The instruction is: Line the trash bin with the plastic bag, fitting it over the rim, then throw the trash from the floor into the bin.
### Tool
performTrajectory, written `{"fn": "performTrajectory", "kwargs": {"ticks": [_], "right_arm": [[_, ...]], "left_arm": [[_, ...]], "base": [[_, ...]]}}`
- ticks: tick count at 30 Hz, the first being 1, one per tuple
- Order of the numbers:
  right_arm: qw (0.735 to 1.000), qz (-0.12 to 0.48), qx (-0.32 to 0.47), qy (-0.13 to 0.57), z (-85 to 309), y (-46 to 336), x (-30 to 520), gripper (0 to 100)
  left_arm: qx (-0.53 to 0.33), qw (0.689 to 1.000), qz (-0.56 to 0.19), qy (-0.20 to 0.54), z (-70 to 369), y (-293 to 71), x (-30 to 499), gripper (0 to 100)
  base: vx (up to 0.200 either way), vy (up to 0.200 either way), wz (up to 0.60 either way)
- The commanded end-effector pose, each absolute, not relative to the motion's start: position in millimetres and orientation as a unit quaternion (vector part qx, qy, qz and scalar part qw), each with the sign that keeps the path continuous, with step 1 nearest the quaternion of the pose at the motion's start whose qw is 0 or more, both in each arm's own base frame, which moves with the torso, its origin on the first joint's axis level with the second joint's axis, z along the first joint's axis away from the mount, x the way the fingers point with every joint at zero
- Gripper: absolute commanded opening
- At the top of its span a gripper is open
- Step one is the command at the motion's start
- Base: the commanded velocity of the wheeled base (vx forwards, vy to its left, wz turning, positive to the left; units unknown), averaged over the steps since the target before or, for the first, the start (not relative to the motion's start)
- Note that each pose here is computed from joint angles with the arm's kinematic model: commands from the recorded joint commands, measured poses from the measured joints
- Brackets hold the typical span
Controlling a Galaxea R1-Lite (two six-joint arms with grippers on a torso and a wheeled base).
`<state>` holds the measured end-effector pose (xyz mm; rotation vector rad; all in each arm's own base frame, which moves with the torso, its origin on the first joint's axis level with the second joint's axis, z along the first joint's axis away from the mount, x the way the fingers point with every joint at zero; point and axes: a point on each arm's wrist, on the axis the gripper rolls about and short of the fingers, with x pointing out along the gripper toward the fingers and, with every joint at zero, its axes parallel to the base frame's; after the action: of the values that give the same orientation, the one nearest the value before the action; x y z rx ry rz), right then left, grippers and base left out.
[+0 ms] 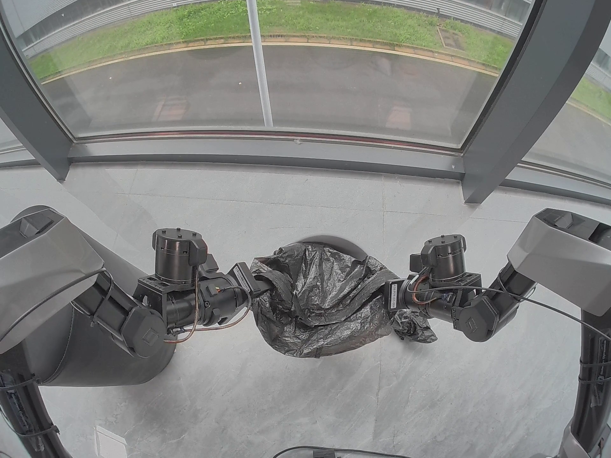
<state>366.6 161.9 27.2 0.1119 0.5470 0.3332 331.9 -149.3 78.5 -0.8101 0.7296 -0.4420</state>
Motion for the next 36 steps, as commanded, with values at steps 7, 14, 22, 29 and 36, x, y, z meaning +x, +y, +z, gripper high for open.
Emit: {"fn": "performTrajectory", "kwargs": {"ticks": [7, 14, 22, 29, 36], "right_arm": [[0.948, 0.161, 0.056, 0.27, 30.3, 158.0, 363.1, 100], [0.95, 0.154, 0.06, 0.264, 44.3, 145.7, 354.0, 100], [0.949, 0.153, 0.059, 0.269, 50.9, 140.0, 340.1, 100], [0.947, 0.157, 0.056, 0.274, 54.1, 138.9, 328.8, 100], [0.946, 0.18, 0.052, 0.265, 68.2, 147.3, 311.7, 100]], "left_arm": [[-0.382, 0.832, -0.208, 0.346, 75.4, -150.0, 333.2, 0], [-0.383, 0.832, -0.211, 0.34, 79.2, -149.8, 332.7, 0], [-0.383, 0.833, -0.218, 0.335, 85.4, -151.4, 329.3, 0], [-0.384, 0.833, -0.219, 0.334, 88.2, -150.9, 326.8, 0], [-0.385, 0.833, -0.22, 0.331, 89.5, -151.1, 327.2, 0]], "base": [[0.0, 0.0, 0.0], [0.0, 0.0, 0.0], [0.0, 0.0, 0.0], [0.0, 0.0, 0.0], [0.0, 0.0, 0.0]]}}
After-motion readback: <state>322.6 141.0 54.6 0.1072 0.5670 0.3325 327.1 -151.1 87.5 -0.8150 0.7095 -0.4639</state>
